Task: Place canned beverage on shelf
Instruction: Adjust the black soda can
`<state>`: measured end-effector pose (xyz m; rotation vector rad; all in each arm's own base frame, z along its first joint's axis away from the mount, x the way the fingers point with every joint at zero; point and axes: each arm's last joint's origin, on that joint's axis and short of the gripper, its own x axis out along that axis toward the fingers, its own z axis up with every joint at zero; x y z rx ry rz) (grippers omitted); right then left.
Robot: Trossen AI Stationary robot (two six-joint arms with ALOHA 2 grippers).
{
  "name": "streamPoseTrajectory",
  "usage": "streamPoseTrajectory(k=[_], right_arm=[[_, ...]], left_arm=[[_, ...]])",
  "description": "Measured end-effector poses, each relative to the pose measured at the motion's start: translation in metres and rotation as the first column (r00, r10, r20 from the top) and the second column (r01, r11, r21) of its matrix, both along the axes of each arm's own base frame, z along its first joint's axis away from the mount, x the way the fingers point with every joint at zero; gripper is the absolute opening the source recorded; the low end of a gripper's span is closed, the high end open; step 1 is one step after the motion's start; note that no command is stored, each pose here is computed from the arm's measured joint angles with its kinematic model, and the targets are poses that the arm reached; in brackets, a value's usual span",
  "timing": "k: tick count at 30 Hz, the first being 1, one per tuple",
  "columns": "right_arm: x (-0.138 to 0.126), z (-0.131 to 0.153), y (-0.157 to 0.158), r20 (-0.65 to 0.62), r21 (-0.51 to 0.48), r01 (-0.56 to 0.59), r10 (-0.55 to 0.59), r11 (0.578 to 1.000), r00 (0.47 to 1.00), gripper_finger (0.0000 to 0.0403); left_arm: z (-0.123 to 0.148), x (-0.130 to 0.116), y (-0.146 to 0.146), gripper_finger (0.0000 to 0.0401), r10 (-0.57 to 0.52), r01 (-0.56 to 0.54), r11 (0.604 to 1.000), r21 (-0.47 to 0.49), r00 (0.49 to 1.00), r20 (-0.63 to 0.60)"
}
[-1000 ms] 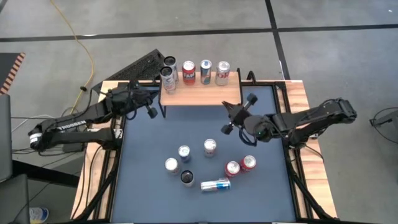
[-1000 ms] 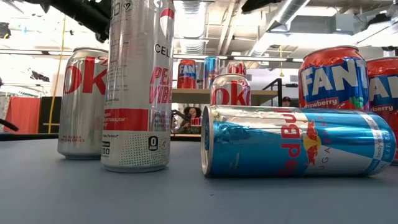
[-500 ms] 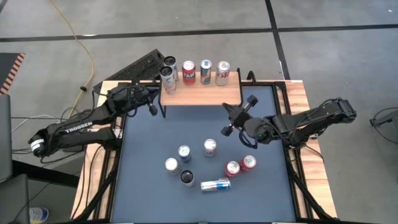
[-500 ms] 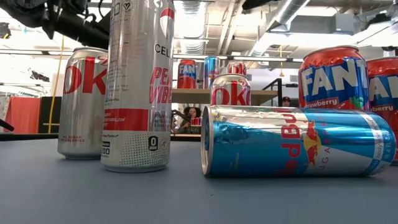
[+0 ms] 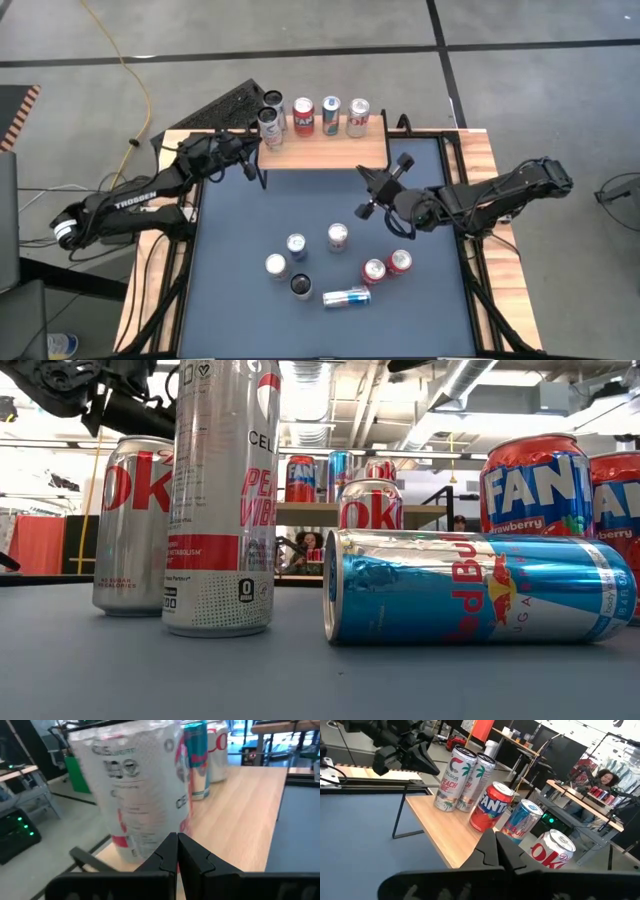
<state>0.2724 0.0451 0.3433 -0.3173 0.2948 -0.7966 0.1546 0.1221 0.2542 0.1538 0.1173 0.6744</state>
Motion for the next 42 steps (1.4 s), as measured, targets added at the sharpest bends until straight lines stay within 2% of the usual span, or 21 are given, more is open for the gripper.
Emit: streamPoseTrajectory(k=[7, 22, 28, 33, 42], right_arm=[[0.000, 0.000, 0.000, 0.000, 0.000, -0.001, 0.001, 1.000, 1.000, 0.0000], [0.000, 0.000, 0.000, 0.000, 0.001, -0.003, 0.003, 1.000, 1.000, 0.0000], [-0.001, 0.000, 0.004, -0.003, 0.001, -0.018, 0.018, 1.000, 1.000, 0.0000], [-0.001, -0.001, 0.007, -0.008, -0.001, -0.030, 0.030, 1.000, 1.000, 0.0000], [-0.002, -0.001, 0.009, -0.001, 0.007, -0.034, 0.034, 0.999, 0.999, 0.0000]], left_arm=[[-0.002, 0.004, 0.006, 0.0000, 0.018, -0.018, 1.000, 0.011, 1.000, 0.014], [-0.007, 0.006, 0.012, 0.0000, 0.042, -0.042, 0.999, -0.026, 0.999, 0.017], [-0.002, 0.000, 0.013, 0.0000, 0.193, -0.193, 0.981, -0.002, 0.981, 0.032], [0.000, 0.003, 0.014, 0.0000, 0.125, -0.125, 0.992, -0.001, 0.989, 0.073], [-0.007, 0.011, 0.021, 0.0000, 0.126, -0.125, 0.992, -0.012, 0.989, 0.080]])
